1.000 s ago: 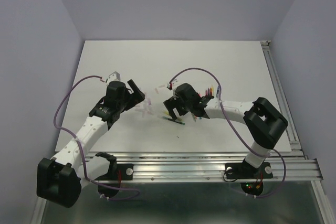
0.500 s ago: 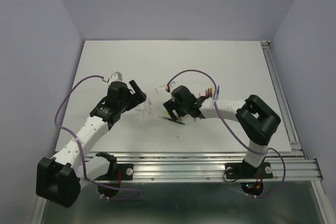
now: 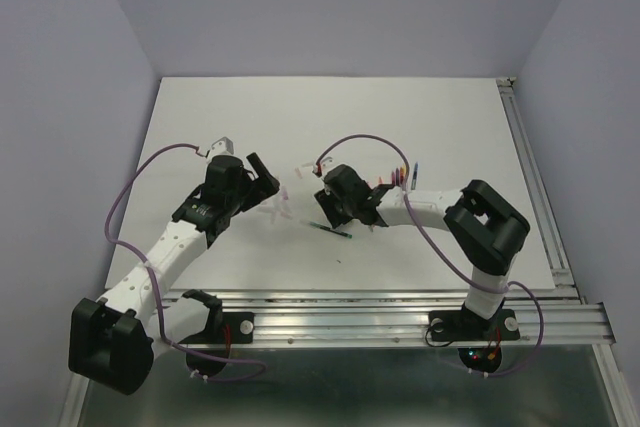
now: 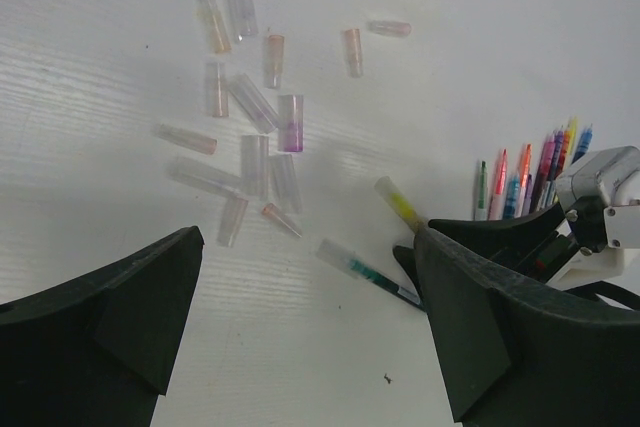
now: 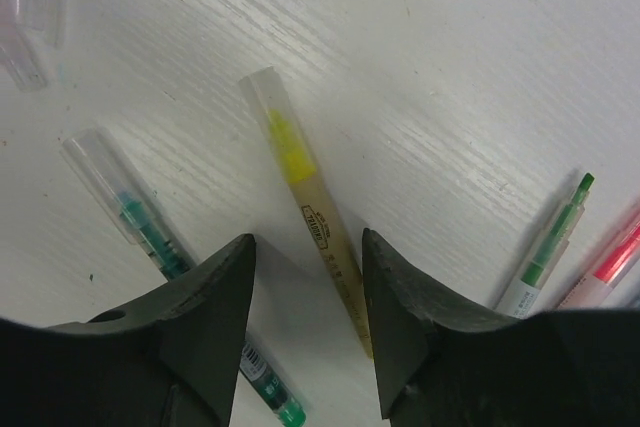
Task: Open the pen caps
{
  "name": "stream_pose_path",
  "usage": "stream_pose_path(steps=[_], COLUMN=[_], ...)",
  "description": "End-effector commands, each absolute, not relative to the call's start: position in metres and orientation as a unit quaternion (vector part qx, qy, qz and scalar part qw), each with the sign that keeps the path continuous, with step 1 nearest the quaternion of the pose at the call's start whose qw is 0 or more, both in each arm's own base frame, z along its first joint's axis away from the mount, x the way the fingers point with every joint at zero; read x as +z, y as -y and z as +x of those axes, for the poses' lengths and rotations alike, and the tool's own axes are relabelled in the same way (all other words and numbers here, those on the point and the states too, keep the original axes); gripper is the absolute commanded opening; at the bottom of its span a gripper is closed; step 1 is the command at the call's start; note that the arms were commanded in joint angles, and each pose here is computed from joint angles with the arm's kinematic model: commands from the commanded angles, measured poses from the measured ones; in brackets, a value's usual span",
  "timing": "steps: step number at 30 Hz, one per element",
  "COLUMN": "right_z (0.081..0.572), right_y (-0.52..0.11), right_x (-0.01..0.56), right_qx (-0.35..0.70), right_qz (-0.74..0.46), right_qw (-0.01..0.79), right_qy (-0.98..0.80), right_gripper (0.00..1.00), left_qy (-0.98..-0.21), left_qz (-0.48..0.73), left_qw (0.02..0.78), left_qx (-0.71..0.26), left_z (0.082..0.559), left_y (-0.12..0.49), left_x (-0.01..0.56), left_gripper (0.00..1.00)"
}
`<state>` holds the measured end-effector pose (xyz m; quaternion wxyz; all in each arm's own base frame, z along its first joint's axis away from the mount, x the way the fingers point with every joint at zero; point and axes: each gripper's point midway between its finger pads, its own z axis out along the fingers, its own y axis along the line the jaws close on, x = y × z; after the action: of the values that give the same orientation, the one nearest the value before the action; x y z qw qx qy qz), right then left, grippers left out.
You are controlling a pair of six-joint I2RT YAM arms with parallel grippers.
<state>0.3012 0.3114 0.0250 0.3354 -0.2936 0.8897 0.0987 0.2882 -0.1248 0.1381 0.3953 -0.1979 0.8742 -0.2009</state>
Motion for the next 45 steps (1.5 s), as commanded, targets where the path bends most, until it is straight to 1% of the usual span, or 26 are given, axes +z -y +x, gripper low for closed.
stream_pose_path(steps=[1,4,5,7,10,11,13,14,15,19,21,23,24,26,28,31,38,42,45], right_z=[0.29,0.283,0.282,0.283,0.287,0.289,0.294,0.296,0.298,0.316,0.323,0.329,0.329,0.322,0.306,0.282,0.231,0.226,0.228], right_y=[-0.307,-0.301,-0.3,-0.296,-0.294,-0.294,-0.293,-0.295,-0.295,-0.306,-0.308,-0.308,-0.31,-0.311,-0.312,-0.32,-0.327,-0.329,-0.329], right_x=[0.015,0.007,0.004,-0.001,-0.008,-0.008,-0.007,-0.006,-0.003,0.027,0.044,0.061,0.078,0.089,0.102,0.118,0.17,0.19,0.195], right_qx=[0.105,0.108,0.107,0.095,0.081,0.077,0.067,0.067,0.065,0.072,0.075,0.072,0.084,0.103,0.148,0.229,0.38,0.415,0.421], right_qz=[-0.28,-0.277,-0.279,-0.278,-0.291,-0.293,-0.3,-0.303,-0.308,-0.307,-0.304,-0.3,-0.297,-0.295,-0.289,-0.275,-0.255,-0.226,-0.213], right_qw=[0.324,0.32,0.318,0.317,0.319,0.323,0.331,0.336,0.339,0.396,0.42,0.437,0.451,0.457,0.459,0.459,0.457,0.462,0.465], right_qy=[-0.898,-0.9,-0.9,-0.902,-0.898,-0.897,-0.892,-0.889,-0.887,-0.863,-0.852,-0.845,-0.838,-0.833,-0.827,-0.813,-0.763,-0.75,-0.749], right_gripper=[0.47,0.38,0.31,0.31,0.26,0.21,0.17,0.11,0.09,0.05,0.01,0.01,0.01,0.01,0.01,0.01,0.01,0.01,0.01], left_qy=[-0.869,-0.87,-0.871,-0.871,-0.871,-0.871,-0.872,-0.873,-0.874,-0.87,-0.868,-0.858,-0.855,-0.845,-0.82,-0.797,-0.779,-0.779,-0.776], left_qz=[-0.192,-0.193,-0.192,-0.189,-0.183,-0.183,-0.181,-0.178,-0.176,-0.162,-0.148,-0.14,-0.129,-0.12,-0.11,-0.093,-0.068,-0.066,-0.065], left_qw=[0.41,0.408,0.406,0.406,0.406,0.407,0.405,0.404,0.402,0.405,0.396,0.402,0.393,0.393,0.41,0.412,0.413,0.403,0.4], left_qx=[-0.201,-0.199,-0.2,-0.202,-0.206,-0.206,-0.205,-0.208,-0.209,-0.231,-0.261,-0.29,-0.313,-0.342,-0.384,-0.431,-0.468,-0.476,-0.483], left_z=[0.293,0.293,0.293,0.293,0.293,0.293,0.293,0.293,0.292,0.293,0.289,0.289,0.285,0.281,0.28,0.271,0.26,0.259,0.257], left_y=[0.126,0.126,0.127,0.128,0.13,0.13,0.131,0.133,0.134,0.143,0.153,0.162,0.171,0.182,0.198,0.218,0.249,0.262,0.267], left_x=[0.147,0.146,0.145,0.146,0.148,0.148,0.147,0.147,0.146,0.152,0.154,0.163,0.166,0.17,0.189,0.203,0.222,0.222,0.224], left_gripper=[0.99,0.99,0.99,0.99,0.99,0.99,0.99,0.99,0.99,0.99,0.99,0.99,0.99,0.99,0.99,0.99,0.99,0.98,0.92])
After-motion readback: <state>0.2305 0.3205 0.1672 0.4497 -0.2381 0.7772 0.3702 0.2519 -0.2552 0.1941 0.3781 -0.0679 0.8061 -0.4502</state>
